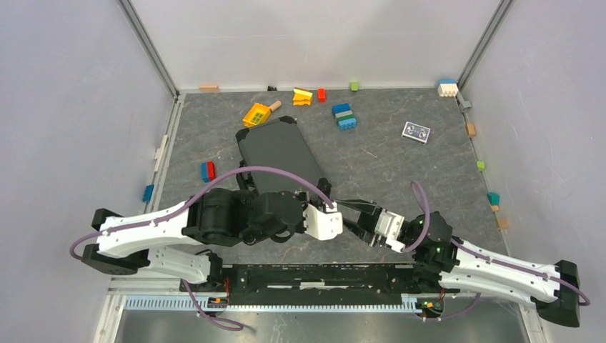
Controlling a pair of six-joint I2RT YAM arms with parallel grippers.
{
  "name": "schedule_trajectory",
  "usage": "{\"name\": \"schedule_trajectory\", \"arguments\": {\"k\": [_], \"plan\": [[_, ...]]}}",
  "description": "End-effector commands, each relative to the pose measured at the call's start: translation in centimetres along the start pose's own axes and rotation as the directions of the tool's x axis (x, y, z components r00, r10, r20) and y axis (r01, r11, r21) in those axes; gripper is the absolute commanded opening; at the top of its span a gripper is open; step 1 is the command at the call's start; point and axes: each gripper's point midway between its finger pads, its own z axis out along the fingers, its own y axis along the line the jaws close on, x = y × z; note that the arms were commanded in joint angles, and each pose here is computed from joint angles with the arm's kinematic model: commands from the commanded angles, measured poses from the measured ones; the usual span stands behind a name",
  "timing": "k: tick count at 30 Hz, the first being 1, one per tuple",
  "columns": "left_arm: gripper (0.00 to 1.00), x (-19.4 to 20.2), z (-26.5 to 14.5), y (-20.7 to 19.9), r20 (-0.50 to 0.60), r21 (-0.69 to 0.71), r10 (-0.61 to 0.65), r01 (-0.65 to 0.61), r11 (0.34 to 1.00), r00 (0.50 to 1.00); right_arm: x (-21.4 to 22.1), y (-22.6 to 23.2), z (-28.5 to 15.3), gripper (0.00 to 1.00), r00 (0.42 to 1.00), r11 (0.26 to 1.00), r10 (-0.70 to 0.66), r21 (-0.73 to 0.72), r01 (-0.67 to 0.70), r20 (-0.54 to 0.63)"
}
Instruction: Remove the keys from the keyring
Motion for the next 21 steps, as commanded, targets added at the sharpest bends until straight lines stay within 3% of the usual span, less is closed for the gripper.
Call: {"name": "schedule_trajectory", "arguments": {"k": [1, 13, 21], "plan": [[0.02, -3.1, -0.6, 1.6, 0.159, -0.045, -0.02, 0.027, 0.999, 0.987, -1.9, -0.7, 0.9, 0.38, 0.993, 0.996, 0.078, 0.035, -0.082, 0.091], [0.02, -3.6, -0.8, 0.9, 0.192, -0.002, -0.006, 0.007, 1.0, 0.981, -2.4, -0.8, 1.6, 0.4, 0.987, 0.993, 0.11, 0.039, -0.115, 0.115], [0.02, -3.5, -1.1, 1.0, 0.202, -0.006, 0.0, 0.001, 1.0, 0.979, -2.2, 0.7, 2.0, 0.24, 0.984, 0.991, 0.132, -0.036, -0.128, 0.119]]}}
